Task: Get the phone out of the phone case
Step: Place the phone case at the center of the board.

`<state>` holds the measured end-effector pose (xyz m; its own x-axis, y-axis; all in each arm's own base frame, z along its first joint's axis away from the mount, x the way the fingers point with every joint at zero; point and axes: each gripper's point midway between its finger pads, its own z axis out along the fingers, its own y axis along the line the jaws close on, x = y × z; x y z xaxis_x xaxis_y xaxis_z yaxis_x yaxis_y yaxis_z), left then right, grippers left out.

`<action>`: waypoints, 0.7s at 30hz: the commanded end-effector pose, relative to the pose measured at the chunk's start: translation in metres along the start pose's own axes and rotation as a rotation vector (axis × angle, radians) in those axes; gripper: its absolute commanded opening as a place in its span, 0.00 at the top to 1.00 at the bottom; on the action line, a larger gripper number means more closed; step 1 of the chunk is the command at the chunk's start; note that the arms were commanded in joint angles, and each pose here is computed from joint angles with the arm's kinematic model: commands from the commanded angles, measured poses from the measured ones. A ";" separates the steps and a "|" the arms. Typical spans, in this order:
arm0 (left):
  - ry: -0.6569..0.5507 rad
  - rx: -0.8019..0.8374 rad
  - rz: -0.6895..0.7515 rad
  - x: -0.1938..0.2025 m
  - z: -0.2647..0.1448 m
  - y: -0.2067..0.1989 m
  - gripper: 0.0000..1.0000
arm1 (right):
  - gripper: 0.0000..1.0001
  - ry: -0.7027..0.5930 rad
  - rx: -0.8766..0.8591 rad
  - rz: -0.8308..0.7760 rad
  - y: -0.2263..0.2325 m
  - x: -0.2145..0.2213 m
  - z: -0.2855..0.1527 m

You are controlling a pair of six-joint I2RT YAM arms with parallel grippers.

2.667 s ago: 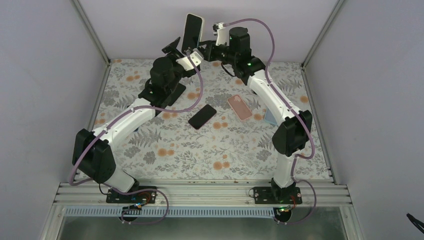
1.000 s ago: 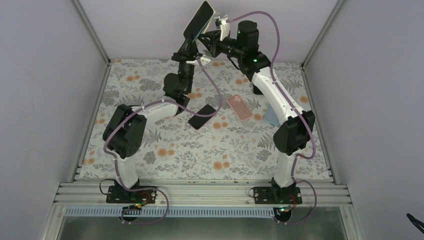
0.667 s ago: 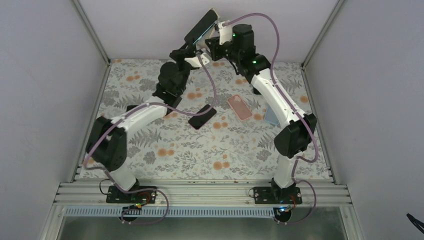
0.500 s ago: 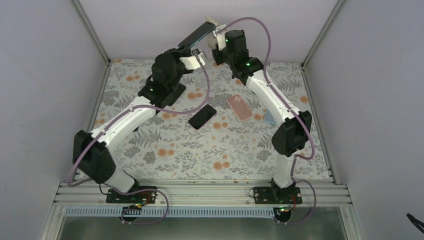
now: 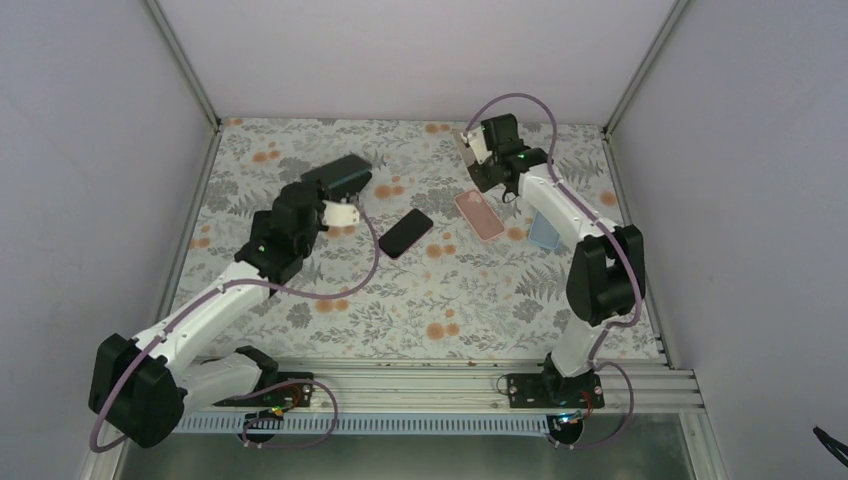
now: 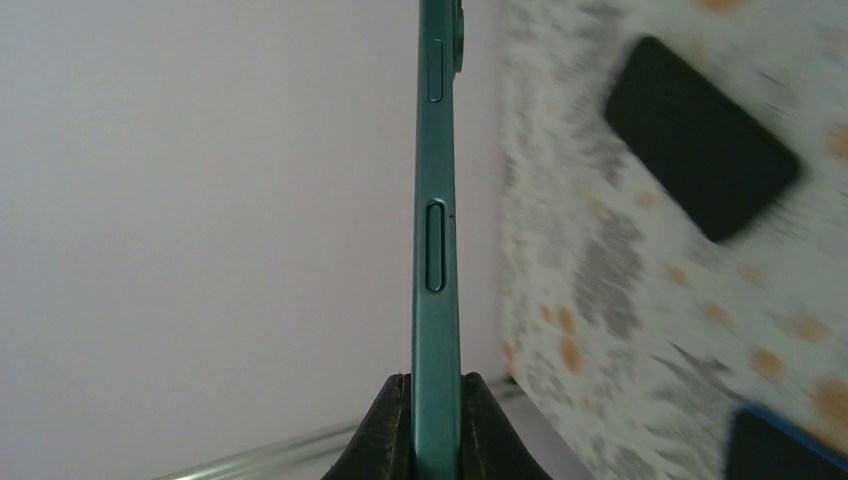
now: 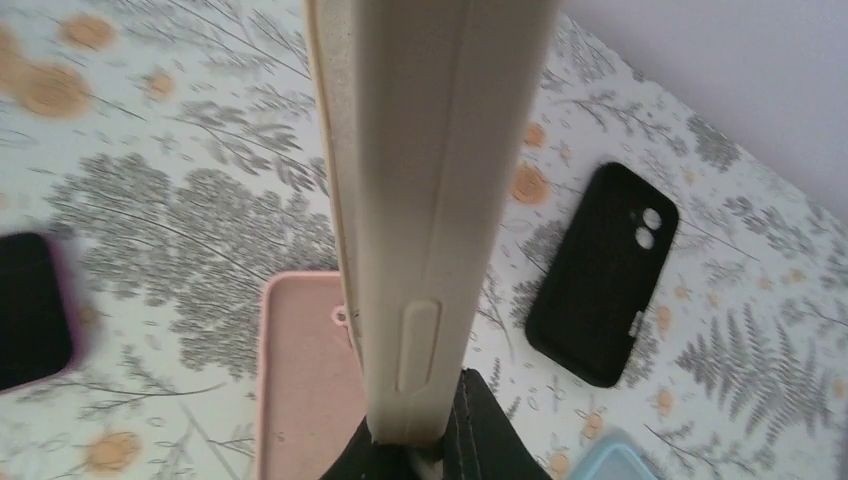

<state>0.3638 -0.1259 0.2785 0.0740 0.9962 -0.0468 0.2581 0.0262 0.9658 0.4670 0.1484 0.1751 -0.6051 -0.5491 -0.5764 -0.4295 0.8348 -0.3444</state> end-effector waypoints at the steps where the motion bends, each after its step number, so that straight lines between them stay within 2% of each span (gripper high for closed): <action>1: 0.083 -0.052 0.052 0.025 -0.015 -0.014 0.98 | 0.97 -0.107 -0.234 0.057 0.024 -0.020 -0.024; 7: 0.118 0.032 0.047 0.045 -0.022 -0.079 0.98 | 0.97 -0.071 -0.404 0.112 0.047 -0.039 0.007; 13: 0.076 0.134 0.024 0.050 -0.033 -0.134 0.98 | 0.97 -0.027 -0.538 0.167 0.064 -0.074 0.049; 21: 0.053 0.298 0.008 0.046 -0.037 -0.182 0.98 | 0.97 0.085 -0.656 0.205 0.096 -0.052 0.092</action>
<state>0.2891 -0.0762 0.1227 0.0310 0.9991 0.0306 0.4953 -0.0419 0.8677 0.5360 0.2544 0.1127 -0.7040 -0.4218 -0.5714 -0.6148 0.7647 0.1930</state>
